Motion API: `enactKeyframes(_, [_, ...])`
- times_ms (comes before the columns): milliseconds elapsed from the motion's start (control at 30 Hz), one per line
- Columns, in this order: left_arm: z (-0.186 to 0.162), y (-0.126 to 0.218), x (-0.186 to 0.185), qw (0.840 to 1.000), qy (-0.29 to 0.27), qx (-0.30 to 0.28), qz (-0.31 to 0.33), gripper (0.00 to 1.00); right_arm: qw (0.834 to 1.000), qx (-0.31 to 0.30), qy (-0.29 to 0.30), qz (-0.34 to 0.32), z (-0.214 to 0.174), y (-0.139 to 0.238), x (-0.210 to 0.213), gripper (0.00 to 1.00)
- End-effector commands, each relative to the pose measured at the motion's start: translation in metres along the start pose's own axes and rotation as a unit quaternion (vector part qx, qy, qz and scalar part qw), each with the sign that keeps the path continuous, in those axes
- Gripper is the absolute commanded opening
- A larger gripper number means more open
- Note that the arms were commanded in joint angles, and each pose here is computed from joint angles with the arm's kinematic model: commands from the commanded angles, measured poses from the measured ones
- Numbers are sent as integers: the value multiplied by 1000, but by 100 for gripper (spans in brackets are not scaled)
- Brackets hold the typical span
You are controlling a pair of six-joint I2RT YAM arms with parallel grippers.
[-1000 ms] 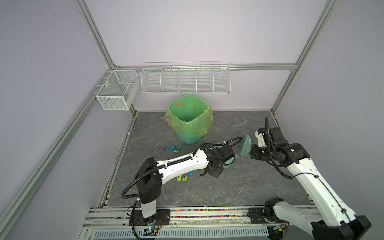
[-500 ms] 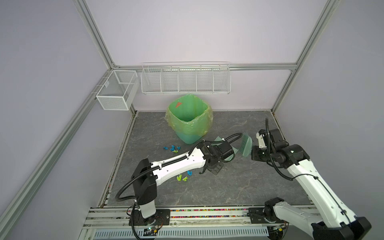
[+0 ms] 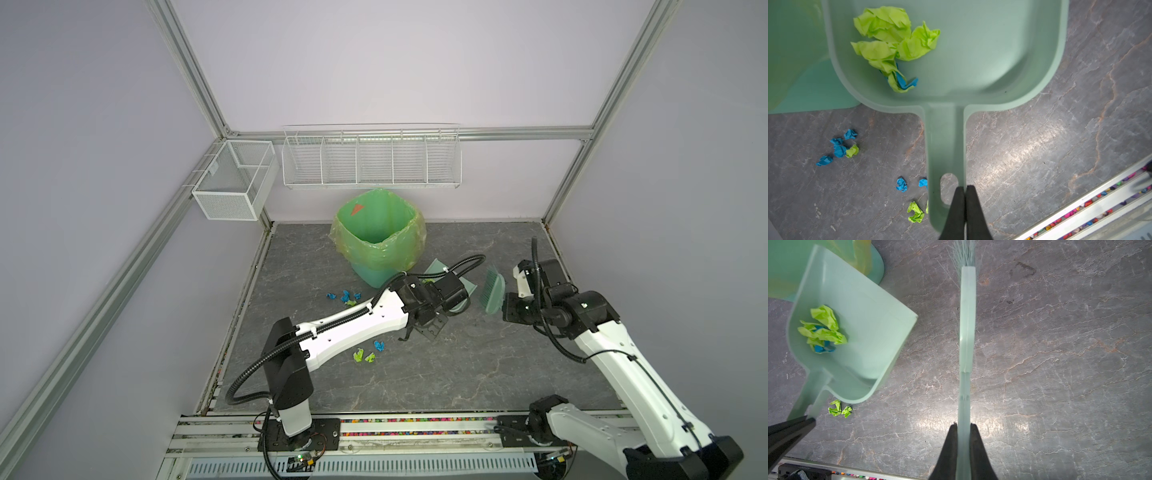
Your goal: Sweep away the paper scraps from the table
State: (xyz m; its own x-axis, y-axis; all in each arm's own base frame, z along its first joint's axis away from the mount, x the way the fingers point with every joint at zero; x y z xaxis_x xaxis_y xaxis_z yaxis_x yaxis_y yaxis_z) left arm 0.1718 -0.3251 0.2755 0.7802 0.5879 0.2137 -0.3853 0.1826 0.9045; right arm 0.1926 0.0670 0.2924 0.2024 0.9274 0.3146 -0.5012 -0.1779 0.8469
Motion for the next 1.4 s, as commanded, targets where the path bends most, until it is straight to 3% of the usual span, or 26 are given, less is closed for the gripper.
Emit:
enactKeyframes(0, [6,27,15,999,18,-35,34,0,1000,-11,-9,4,-1,-1,-3,7])
enactKeyframes(533, [31,50,49,994,73,-80,-5,0,1000,0,-12,-4,-6,-8,-7,7])
enactKeyframes(833, [44,66,77,987,113,-112,-35,0,1000,-12,-15,23,-2,-8,-1,7])
enactKeyframes(1367, [46,83,129,977,157,-143,-13,0,1000,-7,-9,19,-4,-10,-3,7])
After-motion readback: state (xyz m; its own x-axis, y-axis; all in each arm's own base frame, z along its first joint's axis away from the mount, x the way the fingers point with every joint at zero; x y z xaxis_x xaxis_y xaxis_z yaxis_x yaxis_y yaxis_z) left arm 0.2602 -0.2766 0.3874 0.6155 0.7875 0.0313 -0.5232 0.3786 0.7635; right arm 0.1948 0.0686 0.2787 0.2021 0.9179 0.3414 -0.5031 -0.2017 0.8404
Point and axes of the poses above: each gripper's point midway between its finger pads, its own y axis back along the fingers, its own x axis along the line the jaws close on, z = x × y, the point moved 10 cm from there along y, back along the fingers, and after that the axes turned 11 degrees about -y, right-handed, at the moved point
